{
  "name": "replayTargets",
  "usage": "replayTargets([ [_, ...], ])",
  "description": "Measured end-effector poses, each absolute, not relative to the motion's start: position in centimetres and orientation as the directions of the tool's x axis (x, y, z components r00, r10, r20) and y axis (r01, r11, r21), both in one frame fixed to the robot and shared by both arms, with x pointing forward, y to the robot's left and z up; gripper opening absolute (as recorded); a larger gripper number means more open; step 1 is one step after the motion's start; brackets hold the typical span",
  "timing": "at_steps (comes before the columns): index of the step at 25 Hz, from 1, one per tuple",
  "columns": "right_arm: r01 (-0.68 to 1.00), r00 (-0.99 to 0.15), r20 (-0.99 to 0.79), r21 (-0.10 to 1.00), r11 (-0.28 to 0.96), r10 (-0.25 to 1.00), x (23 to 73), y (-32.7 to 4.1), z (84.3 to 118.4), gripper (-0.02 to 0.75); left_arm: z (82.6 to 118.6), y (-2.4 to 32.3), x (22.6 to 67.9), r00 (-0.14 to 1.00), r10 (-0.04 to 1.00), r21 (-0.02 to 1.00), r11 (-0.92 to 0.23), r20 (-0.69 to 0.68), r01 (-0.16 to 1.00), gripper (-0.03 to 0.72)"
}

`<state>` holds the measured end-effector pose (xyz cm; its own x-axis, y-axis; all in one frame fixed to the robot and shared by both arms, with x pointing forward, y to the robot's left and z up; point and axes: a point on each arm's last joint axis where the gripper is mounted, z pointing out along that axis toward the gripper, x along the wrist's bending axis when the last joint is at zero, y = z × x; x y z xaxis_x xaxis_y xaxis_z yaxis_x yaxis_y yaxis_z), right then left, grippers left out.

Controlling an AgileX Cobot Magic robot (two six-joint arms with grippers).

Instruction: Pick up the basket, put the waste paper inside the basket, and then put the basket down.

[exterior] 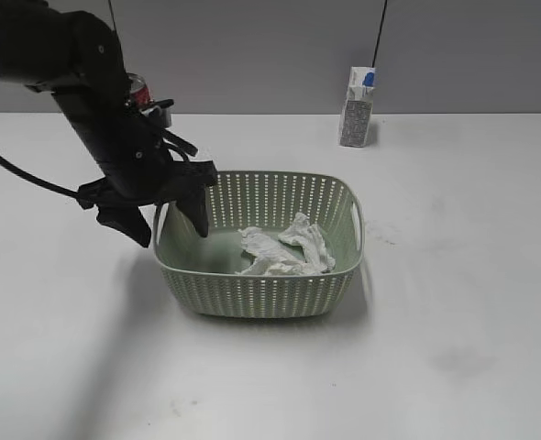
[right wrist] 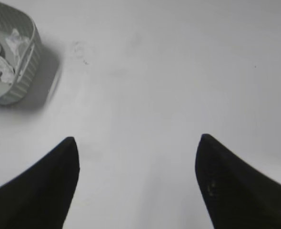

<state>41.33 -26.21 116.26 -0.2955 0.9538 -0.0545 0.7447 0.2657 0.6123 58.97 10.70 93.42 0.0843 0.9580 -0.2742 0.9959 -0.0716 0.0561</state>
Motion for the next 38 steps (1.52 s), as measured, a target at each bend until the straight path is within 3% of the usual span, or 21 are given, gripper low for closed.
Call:
replayTargets([
  [5,0.772,-0.252,-0.018,0.599,0.213,0.968,36.7,-27.1,111.8,0.574,96.6,11.0,58.4,0.173,0.94,0.128,-0.14,-0.295,0.982,0.647],
  [10,0.705,-0.222,-0.01,0.689,0.167,0.975,32.0,-28.1,108.5,0.574,101.5,12.9,57.7,0.228,0.932,0.236,-0.163,-0.282,0.958,0.648],
  [17,0.615,-0.217,-0.016,0.774,0.149,0.976,27.4,-29.1,104.3,0.574,107.2,18.1,56.5,0.256,0.949,0.342,-0.183,-0.182,0.922,0.617],
  [22,0.481,-0.213,-0.02,0.868,0.123,0.977,25.5,-29.5,103.7,0.574,110.2,22.4,55.1,0.226,0.967,0.394,-0.163,-0.12,0.905,0.598],
  [31,0.415,-0.211,-0.022,0.903,0.11,0.977,24.6,-29.6,103.8,0.573,111.3,26.2,47.5,0.183,0.98,0.444,-0.127,-0.084,0.887,0.587],
  [38,0.415,-0.211,-0.022,0.903,0.11,0.977,24.6,-29.6,103.8,0.573,109.8,27.3,39.1,0.187,0.979,0.561,-0.112,-0.077,0.82,0.585],
])
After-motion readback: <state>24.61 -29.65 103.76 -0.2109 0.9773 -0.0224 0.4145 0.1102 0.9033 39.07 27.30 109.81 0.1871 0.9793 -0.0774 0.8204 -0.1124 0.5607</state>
